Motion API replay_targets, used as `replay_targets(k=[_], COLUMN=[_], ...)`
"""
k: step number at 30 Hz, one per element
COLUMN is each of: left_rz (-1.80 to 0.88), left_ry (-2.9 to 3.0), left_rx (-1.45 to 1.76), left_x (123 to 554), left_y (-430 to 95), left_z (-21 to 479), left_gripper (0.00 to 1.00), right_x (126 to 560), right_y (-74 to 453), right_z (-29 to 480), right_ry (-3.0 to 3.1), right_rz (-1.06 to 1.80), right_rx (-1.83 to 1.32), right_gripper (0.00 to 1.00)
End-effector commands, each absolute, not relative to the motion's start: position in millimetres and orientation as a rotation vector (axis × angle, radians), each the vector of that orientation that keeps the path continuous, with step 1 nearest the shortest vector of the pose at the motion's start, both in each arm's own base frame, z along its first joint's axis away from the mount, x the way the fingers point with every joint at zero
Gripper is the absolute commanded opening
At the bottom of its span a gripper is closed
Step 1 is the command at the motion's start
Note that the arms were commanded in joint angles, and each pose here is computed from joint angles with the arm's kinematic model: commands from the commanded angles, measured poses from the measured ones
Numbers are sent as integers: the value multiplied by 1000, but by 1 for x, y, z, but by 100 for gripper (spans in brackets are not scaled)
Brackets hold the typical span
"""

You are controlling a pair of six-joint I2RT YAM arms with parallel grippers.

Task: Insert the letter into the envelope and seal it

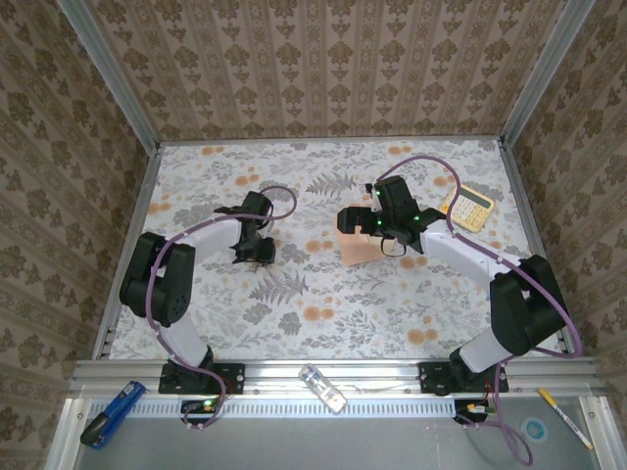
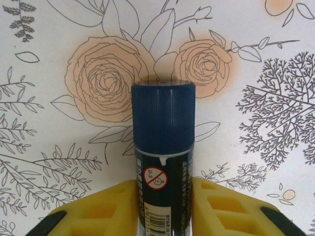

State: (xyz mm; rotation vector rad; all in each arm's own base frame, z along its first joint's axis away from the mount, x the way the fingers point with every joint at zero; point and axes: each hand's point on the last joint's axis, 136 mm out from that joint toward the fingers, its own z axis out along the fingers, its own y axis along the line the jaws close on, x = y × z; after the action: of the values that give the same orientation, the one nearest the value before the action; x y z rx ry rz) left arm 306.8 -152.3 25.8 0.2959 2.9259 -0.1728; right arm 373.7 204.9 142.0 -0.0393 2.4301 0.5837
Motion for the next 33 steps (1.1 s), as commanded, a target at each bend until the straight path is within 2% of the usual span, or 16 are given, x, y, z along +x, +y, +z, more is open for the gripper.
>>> replay_targets(k=[1, 12, 15, 19, 33], left_rz=[-170, -160, -165, -199, -438], left_ry=[2950, 2981, 2993, 2981, 2886], left_rx=[313, 333, 338, 352, 501], left_x=[303, 300, 299, 300, 301], left_y=[-154, -155, -157, -160, -189], left_z=[23, 13, 9, 14, 50], left_gripper=[31, 27, 18, 14, 15], right_x=[371, 374, 375, 375, 378], right_y=[194, 193, 192, 191, 186], right_z=[125, 124, 124, 127, 131], right_ry=[2474, 2479, 2478, 2481, 2497], right_rz=[525, 524, 522, 518, 571], right_rx=[-10, -6, -6, -13, 18], right_gripper=[99, 99, 99, 99, 98])
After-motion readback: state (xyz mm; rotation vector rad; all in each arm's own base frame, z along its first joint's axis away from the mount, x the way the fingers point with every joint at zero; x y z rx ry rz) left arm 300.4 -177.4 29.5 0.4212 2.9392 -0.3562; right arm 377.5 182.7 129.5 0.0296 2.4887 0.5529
